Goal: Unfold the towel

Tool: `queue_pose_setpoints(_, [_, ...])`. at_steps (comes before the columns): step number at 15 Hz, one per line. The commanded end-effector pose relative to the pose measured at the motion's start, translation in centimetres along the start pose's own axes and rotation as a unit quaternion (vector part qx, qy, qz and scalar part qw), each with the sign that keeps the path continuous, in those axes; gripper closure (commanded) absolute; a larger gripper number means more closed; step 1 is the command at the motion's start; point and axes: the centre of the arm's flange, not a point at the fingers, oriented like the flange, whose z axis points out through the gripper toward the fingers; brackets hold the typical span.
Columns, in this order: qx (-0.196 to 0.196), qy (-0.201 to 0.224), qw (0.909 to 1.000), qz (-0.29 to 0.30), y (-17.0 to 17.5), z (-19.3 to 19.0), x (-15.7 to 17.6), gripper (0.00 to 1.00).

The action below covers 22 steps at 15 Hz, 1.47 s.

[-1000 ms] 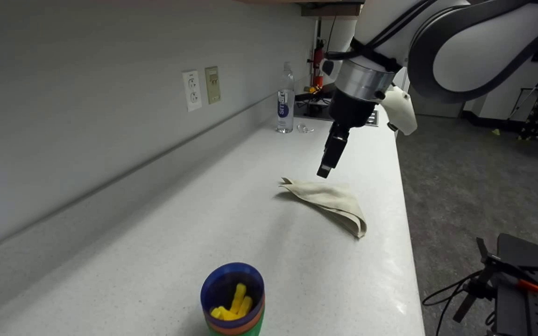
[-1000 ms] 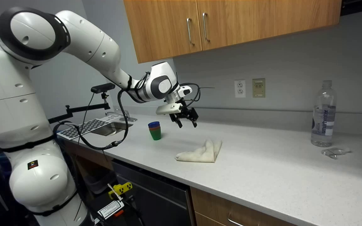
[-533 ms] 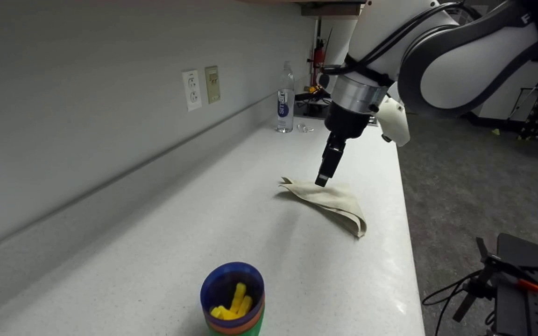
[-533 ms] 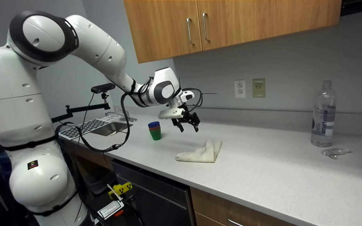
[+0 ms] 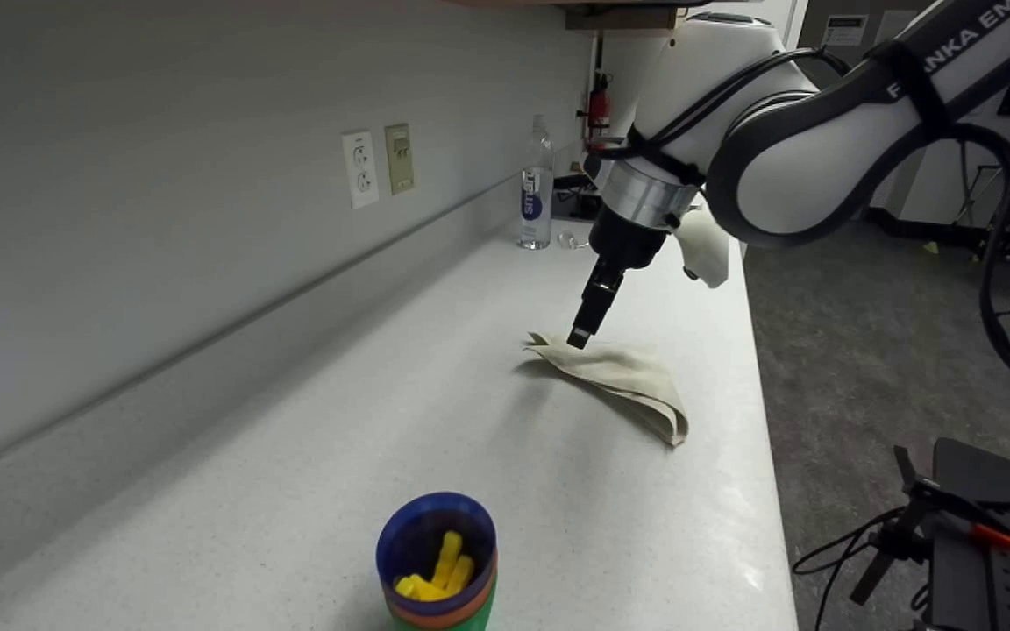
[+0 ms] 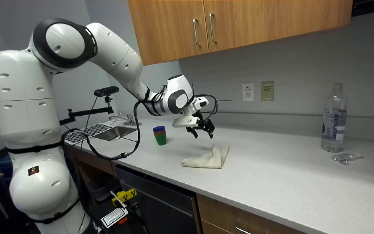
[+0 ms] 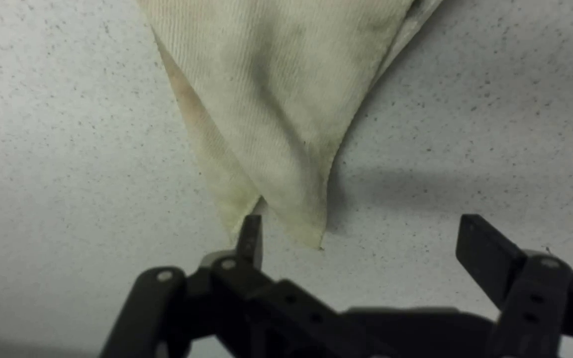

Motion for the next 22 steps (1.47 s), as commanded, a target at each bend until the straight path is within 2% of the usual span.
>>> queue_pose_setpoints(1, [-0.004, 0.015, 0.9997, -0.020, 1.0, 1.0, 2.3, 0.00])
queue_pose_setpoints(8, [0.025, 0.006, 0.9988, -0.042, 0.6, 3.7, 3.9, 0.00])
queue_pose_setpoints(14, [0.026, -0.006, 0.9988, -0.041, 1.5, 6.3, 4.3, 0.01])
queue_pose_setpoints(18, [0.026, -0.008, 0.9990, -0.035, 2.0, 7.5, 4.8, 0.06])
queue_pose_setpoints(21, [0.027, -0.011, 0.9990, -0.033, 2.1, 8.2, 5.0, 0.16])
queue_pose_setpoints(22, [0.028, -0.012, 0.9990, -0.033, 2.1, 8.4, 5.0, 0.24])
